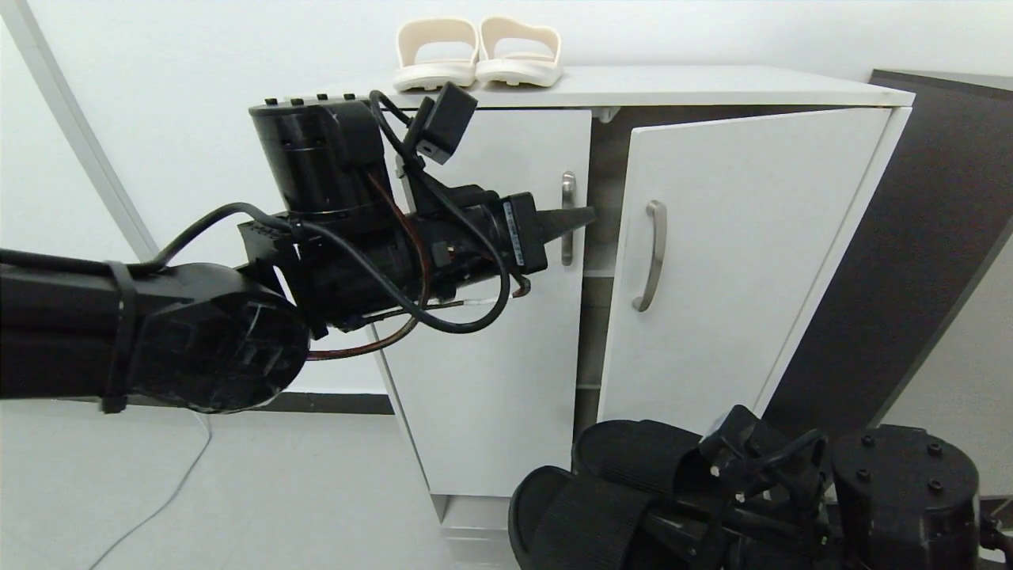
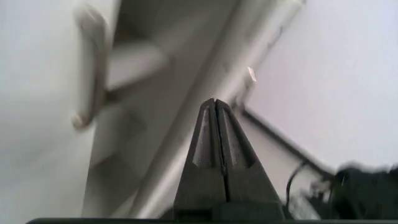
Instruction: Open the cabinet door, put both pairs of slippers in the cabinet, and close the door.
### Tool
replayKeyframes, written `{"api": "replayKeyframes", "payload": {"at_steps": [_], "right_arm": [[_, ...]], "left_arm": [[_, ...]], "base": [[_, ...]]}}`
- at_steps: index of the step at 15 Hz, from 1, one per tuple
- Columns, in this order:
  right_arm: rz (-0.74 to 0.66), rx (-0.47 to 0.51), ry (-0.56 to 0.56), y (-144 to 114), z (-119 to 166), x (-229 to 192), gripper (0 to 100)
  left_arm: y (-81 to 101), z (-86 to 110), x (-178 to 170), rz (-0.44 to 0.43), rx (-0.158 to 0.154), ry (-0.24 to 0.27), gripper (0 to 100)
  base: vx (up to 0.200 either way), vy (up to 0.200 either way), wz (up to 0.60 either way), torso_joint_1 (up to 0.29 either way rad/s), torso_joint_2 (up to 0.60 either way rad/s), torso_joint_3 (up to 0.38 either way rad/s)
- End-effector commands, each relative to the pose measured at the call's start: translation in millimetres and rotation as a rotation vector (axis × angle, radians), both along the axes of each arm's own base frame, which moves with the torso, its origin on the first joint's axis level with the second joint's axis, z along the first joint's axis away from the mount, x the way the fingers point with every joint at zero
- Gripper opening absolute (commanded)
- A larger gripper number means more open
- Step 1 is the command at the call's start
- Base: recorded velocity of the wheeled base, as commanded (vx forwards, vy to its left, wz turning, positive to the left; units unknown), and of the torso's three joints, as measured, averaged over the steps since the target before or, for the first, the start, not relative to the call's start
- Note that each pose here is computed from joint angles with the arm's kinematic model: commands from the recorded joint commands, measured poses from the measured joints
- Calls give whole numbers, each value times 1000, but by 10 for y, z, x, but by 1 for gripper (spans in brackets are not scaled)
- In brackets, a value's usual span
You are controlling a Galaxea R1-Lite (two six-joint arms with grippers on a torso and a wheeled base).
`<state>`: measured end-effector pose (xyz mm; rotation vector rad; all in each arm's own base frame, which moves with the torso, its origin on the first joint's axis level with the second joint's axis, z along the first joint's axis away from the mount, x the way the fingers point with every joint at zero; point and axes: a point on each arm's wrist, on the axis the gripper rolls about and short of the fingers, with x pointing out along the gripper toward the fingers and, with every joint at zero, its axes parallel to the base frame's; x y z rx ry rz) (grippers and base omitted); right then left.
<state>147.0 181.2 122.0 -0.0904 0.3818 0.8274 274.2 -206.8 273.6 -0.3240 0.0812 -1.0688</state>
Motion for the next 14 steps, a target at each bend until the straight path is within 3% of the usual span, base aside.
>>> {"api": "replayKeyframes", "payload": {"at_steps": [1,11,14], "right_arm": [[15,-3,6,4,-13,-17,0],[133,-81,41,57,-197,-246,0],[142,-64,25,103,-218,-245,0]], "left_arm": [[-105,-159,197,8,-14,14,0],[-397,-134,362,-21,0,38,0],[-479,-127,262,-49,0,38,0]], "base": [[0,0,0,0,0,0],[0,0,0,0,0,0],[-200,0,0,4,5,5]]}}
